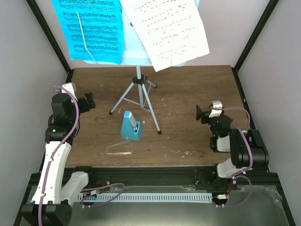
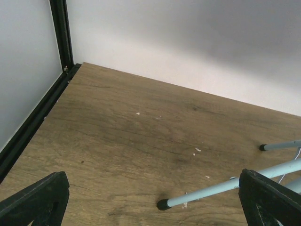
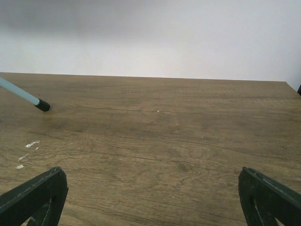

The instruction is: Pack up the instrument practice props

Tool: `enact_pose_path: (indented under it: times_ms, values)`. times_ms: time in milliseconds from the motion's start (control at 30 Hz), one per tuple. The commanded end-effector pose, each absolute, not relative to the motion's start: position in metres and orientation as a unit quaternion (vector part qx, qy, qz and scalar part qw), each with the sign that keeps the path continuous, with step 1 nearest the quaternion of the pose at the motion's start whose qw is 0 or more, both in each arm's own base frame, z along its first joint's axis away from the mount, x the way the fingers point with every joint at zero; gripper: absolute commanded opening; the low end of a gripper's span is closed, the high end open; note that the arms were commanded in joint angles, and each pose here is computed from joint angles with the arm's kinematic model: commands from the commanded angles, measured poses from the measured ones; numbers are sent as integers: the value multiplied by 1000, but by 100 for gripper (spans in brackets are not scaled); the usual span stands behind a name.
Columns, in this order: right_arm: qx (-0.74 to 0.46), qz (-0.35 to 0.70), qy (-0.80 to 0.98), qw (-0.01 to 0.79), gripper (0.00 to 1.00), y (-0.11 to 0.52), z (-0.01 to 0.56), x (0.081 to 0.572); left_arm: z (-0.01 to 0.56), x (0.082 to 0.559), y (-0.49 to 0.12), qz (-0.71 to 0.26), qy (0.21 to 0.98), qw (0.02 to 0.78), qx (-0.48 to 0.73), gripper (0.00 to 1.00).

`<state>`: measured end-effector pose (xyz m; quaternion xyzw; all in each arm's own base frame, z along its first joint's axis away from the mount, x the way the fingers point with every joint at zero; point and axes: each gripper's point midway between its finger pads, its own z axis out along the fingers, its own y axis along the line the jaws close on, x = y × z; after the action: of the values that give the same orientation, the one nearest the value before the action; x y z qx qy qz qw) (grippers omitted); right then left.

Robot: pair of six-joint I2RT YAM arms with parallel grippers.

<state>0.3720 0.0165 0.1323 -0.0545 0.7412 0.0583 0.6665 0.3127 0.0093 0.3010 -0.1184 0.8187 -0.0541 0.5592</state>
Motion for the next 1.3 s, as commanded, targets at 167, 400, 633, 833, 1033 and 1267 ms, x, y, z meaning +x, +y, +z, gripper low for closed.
enact_pose_path:
  times_ms: [167,400,633,833,1033,1267]
  values:
    - [-54,52,721,688,100,12,150,380,303,303,-7,-28,819,568,-79,100]
    - [-53,51,721,689,100,12,150,380,303,299,-16,-49,816,571,-73,100]
    - [-53,51,722,688,100,12,149,380,282,295,-84,-171,829,529,52,100]
    - [-19,48,745,665,100,3,165,395,258,283,-153,-278,834,450,159,99]
    - [70,115,788,601,100,2,204,395,230,273,-192,-303,847,378,216,98]
    - [138,151,768,607,100,-1,238,359,213,267,-202,-280,858,359,236,96]
